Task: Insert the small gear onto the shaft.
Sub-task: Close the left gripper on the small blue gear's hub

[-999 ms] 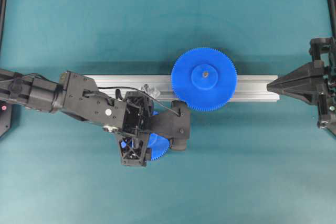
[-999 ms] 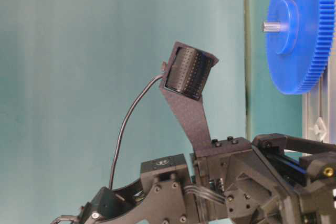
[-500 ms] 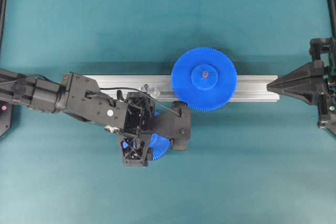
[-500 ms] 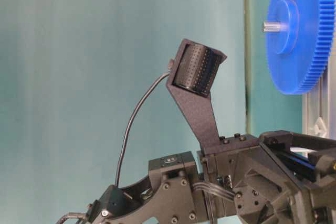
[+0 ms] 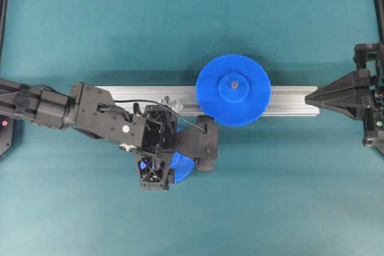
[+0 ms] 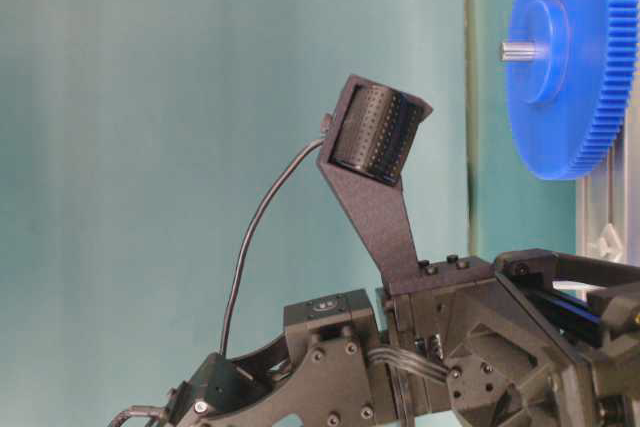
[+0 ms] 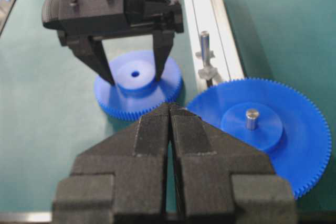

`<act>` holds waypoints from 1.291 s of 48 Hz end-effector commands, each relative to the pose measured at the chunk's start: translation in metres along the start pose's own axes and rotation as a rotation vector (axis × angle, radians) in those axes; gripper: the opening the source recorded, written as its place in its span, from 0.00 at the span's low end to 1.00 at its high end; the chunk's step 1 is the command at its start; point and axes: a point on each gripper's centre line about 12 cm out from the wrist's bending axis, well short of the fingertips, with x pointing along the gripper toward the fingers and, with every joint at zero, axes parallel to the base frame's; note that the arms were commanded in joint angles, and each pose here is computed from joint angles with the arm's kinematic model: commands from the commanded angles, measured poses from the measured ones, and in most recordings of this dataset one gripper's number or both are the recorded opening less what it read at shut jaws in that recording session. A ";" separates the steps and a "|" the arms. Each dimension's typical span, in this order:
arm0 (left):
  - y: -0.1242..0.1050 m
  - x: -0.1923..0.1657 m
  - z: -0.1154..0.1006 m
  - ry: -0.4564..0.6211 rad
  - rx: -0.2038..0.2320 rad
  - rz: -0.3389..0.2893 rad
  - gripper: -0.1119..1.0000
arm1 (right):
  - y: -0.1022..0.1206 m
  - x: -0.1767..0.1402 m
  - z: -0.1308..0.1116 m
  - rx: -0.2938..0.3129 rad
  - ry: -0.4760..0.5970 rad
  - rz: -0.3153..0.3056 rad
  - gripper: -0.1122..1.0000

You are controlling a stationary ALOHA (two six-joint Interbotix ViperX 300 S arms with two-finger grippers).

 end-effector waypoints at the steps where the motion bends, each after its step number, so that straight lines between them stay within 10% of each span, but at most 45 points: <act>1: -0.001 -0.005 0.004 -0.020 0.001 -0.001 0.93 | 0.002 0.001 0.009 0.014 -0.027 0.004 0.14; 23: -0.001 -0.007 0.008 -0.031 0.002 -0.002 0.72 | 0.001 0.001 0.008 0.014 -0.024 0.002 0.14; 62: -0.001 -0.008 0.008 -0.032 0.007 -0.003 0.72 | 0.001 0.001 0.008 0.013 -0.023 0.002 0.14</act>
